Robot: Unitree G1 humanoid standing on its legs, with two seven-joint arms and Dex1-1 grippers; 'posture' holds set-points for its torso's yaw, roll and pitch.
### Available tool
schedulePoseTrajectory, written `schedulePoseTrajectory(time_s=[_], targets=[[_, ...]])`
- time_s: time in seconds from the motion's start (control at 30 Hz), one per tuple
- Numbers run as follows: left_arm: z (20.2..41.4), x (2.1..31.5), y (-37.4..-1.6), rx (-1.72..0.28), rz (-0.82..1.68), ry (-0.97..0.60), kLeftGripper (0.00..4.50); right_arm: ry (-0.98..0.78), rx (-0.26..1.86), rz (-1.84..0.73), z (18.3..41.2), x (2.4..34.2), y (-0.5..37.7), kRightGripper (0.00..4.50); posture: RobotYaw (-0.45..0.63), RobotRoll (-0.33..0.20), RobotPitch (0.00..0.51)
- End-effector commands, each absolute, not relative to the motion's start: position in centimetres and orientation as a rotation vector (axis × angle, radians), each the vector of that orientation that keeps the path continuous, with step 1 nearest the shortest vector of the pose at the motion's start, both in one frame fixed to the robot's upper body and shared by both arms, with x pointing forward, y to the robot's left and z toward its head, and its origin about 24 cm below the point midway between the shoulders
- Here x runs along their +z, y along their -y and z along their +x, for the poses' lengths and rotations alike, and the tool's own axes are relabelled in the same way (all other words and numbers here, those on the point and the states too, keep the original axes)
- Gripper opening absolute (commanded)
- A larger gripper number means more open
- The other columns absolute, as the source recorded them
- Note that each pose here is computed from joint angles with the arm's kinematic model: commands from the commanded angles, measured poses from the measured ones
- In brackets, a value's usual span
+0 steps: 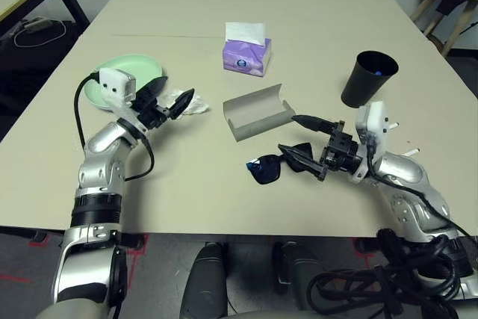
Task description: Organize and tidy the items on the table.
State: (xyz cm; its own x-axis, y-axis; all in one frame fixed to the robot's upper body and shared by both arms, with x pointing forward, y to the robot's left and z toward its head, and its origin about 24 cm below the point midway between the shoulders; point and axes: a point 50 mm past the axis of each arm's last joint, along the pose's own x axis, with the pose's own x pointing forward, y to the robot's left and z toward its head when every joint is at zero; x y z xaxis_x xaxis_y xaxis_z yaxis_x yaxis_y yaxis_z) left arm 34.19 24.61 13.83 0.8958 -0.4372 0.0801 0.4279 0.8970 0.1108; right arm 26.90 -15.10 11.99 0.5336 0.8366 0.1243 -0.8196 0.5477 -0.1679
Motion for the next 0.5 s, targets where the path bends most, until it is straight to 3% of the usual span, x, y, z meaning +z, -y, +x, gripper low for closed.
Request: schedulePoseTrajectory(time_s=[0.03,0.3,0.5], targets=[[34.9,12.4,-24.3,-0.441,0.138,0.001,4.42,0.233,0.969,-0.092,27.0,12.3,15.0,4.50,0.12,0.000,0.116],[35.2,10.7,-24.9,-0.446,0.193,-0.158,4.42,0.279,0.957,-0.099,27.6,13.5,14.7,4.50,0.10,0.000,0.109],[35.1,10.6,-25.4,-0.441,0.204,-0.183,2.32,0.302,0.959,-0.099,27.9,14.1,14.3,4.50,0.10,0.000,0.105]])
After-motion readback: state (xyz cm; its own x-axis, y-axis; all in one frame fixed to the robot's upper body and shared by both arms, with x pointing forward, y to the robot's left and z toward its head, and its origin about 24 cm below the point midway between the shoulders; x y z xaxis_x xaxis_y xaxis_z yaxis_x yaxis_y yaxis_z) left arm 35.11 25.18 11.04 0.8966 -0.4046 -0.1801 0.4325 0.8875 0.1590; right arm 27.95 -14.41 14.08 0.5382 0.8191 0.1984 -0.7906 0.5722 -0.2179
